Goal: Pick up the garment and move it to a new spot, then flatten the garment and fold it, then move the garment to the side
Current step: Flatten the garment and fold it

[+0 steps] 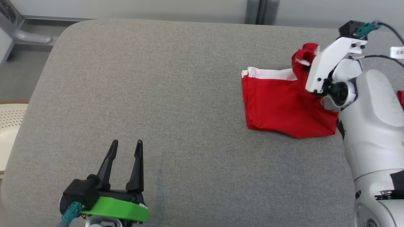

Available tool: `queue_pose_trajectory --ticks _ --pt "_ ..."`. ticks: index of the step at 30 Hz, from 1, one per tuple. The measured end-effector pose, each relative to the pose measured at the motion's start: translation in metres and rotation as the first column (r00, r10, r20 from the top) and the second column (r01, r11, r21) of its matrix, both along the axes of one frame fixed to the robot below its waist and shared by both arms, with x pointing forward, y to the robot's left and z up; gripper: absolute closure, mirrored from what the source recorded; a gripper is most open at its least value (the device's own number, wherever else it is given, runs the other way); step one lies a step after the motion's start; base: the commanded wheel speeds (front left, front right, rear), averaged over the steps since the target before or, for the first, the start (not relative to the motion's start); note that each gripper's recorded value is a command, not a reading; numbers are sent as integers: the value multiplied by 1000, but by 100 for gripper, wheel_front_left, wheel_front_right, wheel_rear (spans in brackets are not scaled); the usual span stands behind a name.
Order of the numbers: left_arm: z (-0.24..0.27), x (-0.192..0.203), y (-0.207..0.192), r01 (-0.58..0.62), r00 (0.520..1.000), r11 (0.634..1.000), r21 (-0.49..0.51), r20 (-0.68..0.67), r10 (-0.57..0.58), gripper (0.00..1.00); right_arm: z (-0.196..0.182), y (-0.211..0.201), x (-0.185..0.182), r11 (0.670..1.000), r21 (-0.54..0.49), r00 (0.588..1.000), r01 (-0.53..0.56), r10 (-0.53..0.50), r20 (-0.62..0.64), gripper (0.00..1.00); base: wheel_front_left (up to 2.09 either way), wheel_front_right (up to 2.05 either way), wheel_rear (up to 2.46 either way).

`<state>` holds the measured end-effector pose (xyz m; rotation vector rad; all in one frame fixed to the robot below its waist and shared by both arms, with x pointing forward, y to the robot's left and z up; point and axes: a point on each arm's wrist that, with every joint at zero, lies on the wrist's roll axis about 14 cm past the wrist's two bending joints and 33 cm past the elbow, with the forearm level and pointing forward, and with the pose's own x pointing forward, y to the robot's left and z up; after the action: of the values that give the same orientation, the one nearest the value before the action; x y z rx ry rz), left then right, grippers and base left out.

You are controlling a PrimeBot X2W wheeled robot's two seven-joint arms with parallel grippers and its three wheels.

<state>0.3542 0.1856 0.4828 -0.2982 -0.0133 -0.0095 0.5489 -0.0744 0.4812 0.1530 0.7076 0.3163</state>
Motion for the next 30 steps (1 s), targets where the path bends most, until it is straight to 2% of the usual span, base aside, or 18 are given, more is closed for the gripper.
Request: queue_pose_trajectory --ticks 5,17,18,19,20,23,27,30 --pt "-2 -3 6 -12 1000 1000 1 -8 12 0 -10 29 -9 997 -8 997 -76 76 -3 100 0 0 0" --pt "-7 -6 9 -25 999 1000 -1 -27 25 0 -47 55 -23 993 17 991 -117 118 -66 100 0 0 0" --pt "-7 -6 9 -26 999 1000 -1 -28 25 0 -47 58 -24 992 27 990 -123 124 -66 82 0 0 0" --pt "-7 -7 9 -28 999 1000 -2 -27 27 0 -47 64 -25 991 43 989 -129 132 -64 13 0 0 0" --pt "-6 -6 10 -30 999 1000 -1 -26 30 0 -47 69 -26 989 62 988 -135 139 -65 0 0 0 0" --pt "-6 -7 12 -34 999 999 0 -23 34 0 -38 83 -26 980 153 990 -129 137 -46 0 0 0 0" --pt "-3 -7 13 -36 999 999 1 -16 36 0 -22 93 -25 968 213 990 -136 142 -15 0 0 0 0" --pt "0 -6 13 -35 999 999 1 -5 35 0 13 98 -13 938 327 993 -115 95 77 0 0 0 0"
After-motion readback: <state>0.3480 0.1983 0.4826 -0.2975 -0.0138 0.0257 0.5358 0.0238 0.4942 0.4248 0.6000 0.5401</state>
